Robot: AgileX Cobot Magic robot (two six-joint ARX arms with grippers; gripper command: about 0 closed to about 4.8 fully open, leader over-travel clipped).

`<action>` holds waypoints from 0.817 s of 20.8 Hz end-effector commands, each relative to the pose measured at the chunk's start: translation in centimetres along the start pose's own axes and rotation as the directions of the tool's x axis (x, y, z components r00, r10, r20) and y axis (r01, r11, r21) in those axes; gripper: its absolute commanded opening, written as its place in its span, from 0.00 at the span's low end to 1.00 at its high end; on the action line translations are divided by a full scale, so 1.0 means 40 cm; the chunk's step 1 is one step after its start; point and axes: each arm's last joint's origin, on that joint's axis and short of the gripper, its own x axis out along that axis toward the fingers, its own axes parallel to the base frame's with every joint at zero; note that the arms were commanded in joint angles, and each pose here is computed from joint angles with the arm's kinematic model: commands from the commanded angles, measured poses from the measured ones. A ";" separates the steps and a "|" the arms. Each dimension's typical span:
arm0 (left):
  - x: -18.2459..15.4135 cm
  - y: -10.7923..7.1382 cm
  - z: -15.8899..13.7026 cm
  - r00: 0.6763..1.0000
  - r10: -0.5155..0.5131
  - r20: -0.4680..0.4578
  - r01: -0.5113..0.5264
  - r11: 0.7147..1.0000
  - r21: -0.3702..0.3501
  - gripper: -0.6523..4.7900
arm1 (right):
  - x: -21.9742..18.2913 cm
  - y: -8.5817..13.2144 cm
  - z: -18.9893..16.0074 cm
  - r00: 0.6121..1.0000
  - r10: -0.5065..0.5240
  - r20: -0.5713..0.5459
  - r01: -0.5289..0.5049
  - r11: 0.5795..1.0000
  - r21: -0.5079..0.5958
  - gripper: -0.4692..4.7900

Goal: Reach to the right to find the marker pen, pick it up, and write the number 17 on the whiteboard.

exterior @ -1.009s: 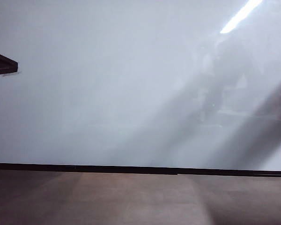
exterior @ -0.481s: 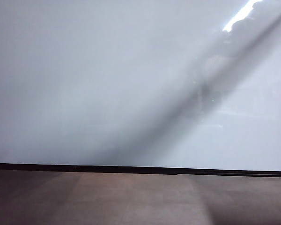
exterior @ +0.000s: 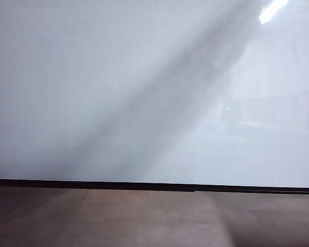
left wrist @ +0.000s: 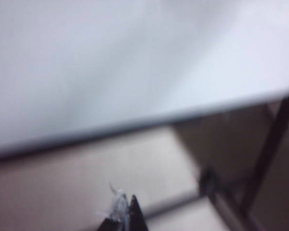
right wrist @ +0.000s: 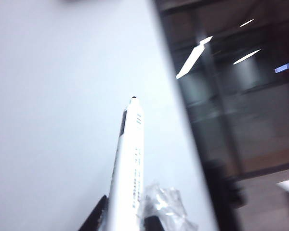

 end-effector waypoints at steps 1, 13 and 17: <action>-0.042 0.002 0.139 0.984 -0.005 0.175 0.004 1.000 0.006 0.11 | 0.028 0.056 -0.043 0.997 0.042 -0.058 -0.040 0.998 0.049 0.08; -0.115 0.010 0.462 0.944 0.007 0.330 -0.009 1.000 0.007 0.11 | 0.281 0.354 -0.238 0.970 0.183 -0.158 -0.170 0.981 0.095 0.08; -0.112 0.010 0.466 0.946 0.009 0.325 -0.012 1.000 0.006 0.11 | 0.322 0.394 -0.246 0.967 0.214 -0.139 -0.199 0.974 0.111 0.08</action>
